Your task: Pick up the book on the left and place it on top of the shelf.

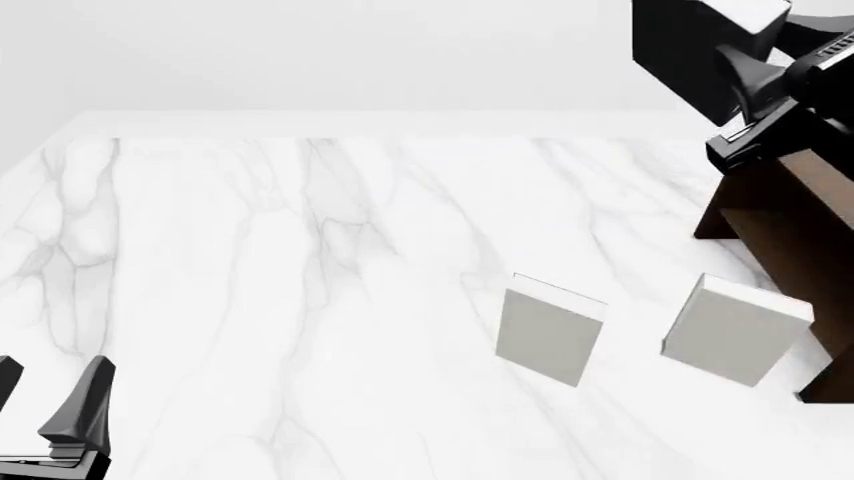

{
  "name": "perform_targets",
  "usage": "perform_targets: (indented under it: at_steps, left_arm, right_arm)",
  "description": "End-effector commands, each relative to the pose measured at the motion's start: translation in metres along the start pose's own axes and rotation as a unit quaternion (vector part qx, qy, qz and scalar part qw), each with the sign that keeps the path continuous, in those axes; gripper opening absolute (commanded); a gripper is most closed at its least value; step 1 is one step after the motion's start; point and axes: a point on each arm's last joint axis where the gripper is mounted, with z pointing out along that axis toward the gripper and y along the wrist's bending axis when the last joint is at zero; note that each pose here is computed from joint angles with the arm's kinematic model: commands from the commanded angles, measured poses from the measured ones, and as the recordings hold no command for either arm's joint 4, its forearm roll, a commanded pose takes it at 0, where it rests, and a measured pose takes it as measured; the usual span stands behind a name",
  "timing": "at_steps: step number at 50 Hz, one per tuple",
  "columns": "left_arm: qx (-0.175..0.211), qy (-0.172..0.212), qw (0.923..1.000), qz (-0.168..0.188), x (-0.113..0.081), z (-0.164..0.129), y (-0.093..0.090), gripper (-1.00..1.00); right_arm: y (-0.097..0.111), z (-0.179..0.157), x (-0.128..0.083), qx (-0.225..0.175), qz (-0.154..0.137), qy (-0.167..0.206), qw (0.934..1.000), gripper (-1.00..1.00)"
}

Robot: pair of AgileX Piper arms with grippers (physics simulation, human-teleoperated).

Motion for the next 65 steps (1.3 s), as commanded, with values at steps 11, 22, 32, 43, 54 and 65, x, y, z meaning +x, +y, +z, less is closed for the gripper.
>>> perform_targets:
  at_steps: [11, 22, 32, 43, 54, 65]
  left_arm:
    - [0.000, 0.000, 1.0000, 0.000, 0.000, 0.000, 0.000, 1.00]
    - [0.000, 0.000, 1.0000, 0.000, 0.000, 0.000, 0.000, 1.00]
    - [0.000, 0.000, 1.0000, 0.000, 0.000, 0.000, 0.000, 1.00]
    - [0.000, 0.000, 1.0000, 0.000, 0.000, 0.000, 0.000, 1.00]
    - [0.000, 0.000, 1.0000, 0.000, 0.000, 0.000, 0.000, 1.00]
    - [0.000, 0.000, 1.0000, 0.000, 0.000, 0.000, 0.000, 1.00]
  right_arm:
    - [-0.026, -0.019, 0.000, 0.065, -0.052, 0.011, 0.9965, -1.00]
    - [-0.031, -0.027, 0.009, 0.085, -0.072, 0.036, 0.9931, -1.00]
    - [-0.038, -0.030, 0.017, 0.105, -0.090, 0.057, 0.9888, -1.00]
    - [-0.045, -0.032, 0.022, 0.124, -0.115, 0.073, 0.9827, -1.00]
    - [-0.052, -0.038, 0.025, 0.143, -0.132, 0.091, 0.9765, -1.00]
    - [-0.058, -0.035, 0.038, 0.158, -0.143, 0.116, 0.9701, -1.00]
